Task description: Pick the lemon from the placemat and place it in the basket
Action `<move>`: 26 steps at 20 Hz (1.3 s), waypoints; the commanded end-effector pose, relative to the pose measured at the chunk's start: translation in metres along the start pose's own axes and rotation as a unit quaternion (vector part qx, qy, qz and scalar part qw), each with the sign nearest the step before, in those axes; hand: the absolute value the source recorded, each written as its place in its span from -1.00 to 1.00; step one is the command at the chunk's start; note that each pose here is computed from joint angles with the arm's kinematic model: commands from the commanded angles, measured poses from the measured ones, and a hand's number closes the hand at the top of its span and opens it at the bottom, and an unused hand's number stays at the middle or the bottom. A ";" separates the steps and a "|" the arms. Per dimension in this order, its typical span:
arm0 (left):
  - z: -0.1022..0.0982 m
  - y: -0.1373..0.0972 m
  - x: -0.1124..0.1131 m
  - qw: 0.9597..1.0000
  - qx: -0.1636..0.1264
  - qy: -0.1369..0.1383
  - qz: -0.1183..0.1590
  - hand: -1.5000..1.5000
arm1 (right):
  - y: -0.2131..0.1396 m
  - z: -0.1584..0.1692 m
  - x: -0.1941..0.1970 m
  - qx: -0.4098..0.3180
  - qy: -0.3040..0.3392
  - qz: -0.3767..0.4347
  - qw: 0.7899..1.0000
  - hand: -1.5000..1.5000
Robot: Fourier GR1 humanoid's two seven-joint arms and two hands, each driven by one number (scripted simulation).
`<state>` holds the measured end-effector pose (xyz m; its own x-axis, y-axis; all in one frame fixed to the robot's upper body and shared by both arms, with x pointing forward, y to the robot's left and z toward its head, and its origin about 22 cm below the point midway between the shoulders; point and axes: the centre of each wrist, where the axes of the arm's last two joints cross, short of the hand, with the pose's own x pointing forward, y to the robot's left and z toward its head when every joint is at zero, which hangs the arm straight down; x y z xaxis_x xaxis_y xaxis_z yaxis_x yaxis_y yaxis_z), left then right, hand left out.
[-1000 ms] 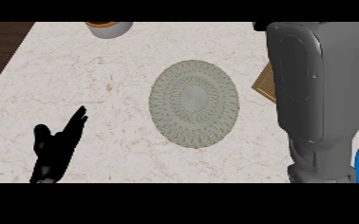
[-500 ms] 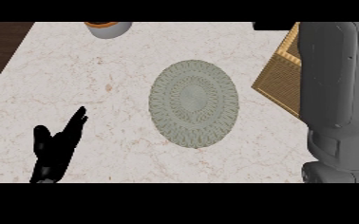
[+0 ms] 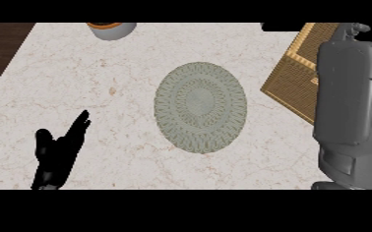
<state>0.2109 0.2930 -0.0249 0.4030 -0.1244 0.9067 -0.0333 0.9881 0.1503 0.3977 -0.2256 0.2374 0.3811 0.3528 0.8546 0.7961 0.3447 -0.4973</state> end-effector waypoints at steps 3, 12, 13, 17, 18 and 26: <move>0.001 0.001 -0.023 0.997 -0.004 0.071 -0.002 0.00 | 0.006 -0.015 -0.018 -0.016 0.020 -0.028 0.999 1.00; 0.005 -0.003 -0.034 0.997 0.006 0.075 0.009 0.00 | -0.002 -0.037 -0.077 -0.025 0.021 0.149 0.988 -1.00; 0.002 -0.002 -0.026 0.997 0.000 0.071 0.006 0.00 | -0.008 -0.037 -0.066 -0.033 0.015 0.147 0.989 -1.00; 0.011 -0.011 -0.031 0.997 0.008 0.071 0.012 0.00 | -0.035 -0.046 -0.080 -0.044 0.005 0.131 0.990 -1.00; 0.003 0.003 -0.022 0.996 0.017 0.082 0.016 0.00 | -0.022 -0.021 -0.084 -0.036 -0.002 0.137 0.990 -1.00; 0.000 -0.002 -0.027 0.997 0.012 0.070 0.010 0.00 | -0.087 -0.041 -0.075 -0.112 0.024 0.032 0.993 -1.00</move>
<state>0.2061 0.2939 -0.0279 0.4060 -0.1219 0.9057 -0.0479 0.9869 0.1543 0.3411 -0.3057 0.2060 0.4978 0.3734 0.7828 0.8031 0.1423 -0.5786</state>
